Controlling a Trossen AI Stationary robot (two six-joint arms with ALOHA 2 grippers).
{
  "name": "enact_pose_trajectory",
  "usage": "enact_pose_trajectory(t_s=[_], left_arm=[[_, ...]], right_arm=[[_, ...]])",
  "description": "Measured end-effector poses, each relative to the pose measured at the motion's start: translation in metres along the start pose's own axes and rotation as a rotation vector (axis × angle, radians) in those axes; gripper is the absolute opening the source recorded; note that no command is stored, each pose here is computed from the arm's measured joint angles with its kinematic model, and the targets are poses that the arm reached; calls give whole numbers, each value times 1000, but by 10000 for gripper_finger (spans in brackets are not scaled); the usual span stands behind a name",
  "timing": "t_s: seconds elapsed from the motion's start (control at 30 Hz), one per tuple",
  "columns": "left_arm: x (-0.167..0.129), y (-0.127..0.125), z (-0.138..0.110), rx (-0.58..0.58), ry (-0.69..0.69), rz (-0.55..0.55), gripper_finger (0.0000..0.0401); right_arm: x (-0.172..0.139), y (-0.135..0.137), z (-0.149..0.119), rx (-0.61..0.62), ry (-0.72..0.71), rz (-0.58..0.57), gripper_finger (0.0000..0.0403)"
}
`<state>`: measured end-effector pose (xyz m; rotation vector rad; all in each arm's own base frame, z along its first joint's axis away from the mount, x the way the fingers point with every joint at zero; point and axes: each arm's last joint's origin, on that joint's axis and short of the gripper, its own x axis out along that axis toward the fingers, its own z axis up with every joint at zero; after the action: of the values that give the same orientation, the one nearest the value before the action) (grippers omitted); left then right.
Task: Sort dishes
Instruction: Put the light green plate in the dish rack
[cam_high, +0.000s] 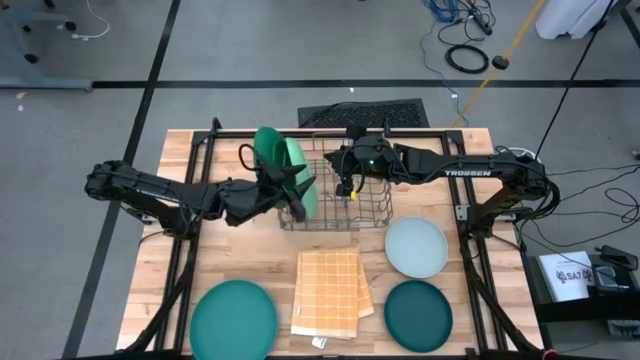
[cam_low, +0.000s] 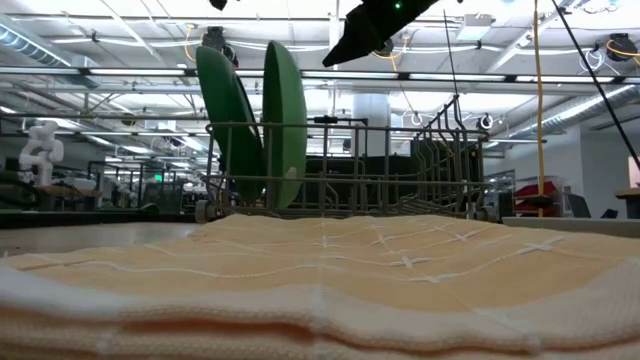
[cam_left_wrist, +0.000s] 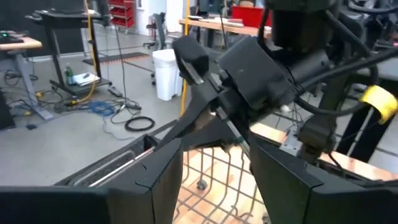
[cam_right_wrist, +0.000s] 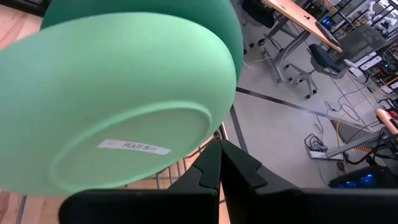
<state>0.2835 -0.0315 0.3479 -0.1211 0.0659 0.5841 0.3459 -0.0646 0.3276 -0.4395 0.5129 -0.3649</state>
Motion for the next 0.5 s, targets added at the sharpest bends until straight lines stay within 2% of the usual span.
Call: enact_pose_trajectory(t_s=[0.27,0.5], left_arm=[[-4,1,-12,-48,102,13,196],[-15,-6,-20,-60,172,-26,196]], right_arm=[[0,0,0,2,1,1,0],[0,1,0,-1,1,4,0]])
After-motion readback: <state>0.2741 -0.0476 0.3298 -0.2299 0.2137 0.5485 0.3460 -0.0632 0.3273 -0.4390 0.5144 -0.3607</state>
